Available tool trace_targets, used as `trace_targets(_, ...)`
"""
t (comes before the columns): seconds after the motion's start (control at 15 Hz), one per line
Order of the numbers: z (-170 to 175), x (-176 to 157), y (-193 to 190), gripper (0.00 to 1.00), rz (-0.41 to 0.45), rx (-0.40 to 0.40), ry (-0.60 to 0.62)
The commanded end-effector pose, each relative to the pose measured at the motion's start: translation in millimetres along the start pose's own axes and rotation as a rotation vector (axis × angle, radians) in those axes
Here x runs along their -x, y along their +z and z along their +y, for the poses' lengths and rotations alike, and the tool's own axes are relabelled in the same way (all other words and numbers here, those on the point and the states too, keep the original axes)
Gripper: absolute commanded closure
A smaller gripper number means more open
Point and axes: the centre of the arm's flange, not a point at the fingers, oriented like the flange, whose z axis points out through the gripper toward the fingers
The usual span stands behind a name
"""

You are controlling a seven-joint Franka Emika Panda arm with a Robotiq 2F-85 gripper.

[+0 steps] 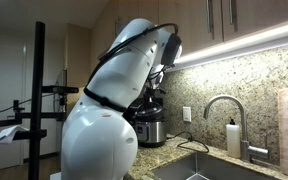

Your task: Remove the black lid from the rice cooker

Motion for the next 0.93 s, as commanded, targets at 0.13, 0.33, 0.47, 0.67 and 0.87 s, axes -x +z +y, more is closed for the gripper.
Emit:
trace_targets(0.13, 21.0, 11.2, 12.4, 0.93, 0.042, -0.004, 0.036)
trace_targets(0.33, 23.1, 2.7, 9.9, 0.93, -0.037, -0.004, 0.050)
trace_targets(0.47, 23.1, -10.5, 6.6, 0.93, -0.107, 0.018, 0.044)
trace_targets(0.67, 18.2, -14.9, 11.0, 0.94, -0.188, 0.046, 0.065)
trace_targets(0.87, 10.5, -15.7, 16.4, 0.93, -0.244, 0.073, 0.104)
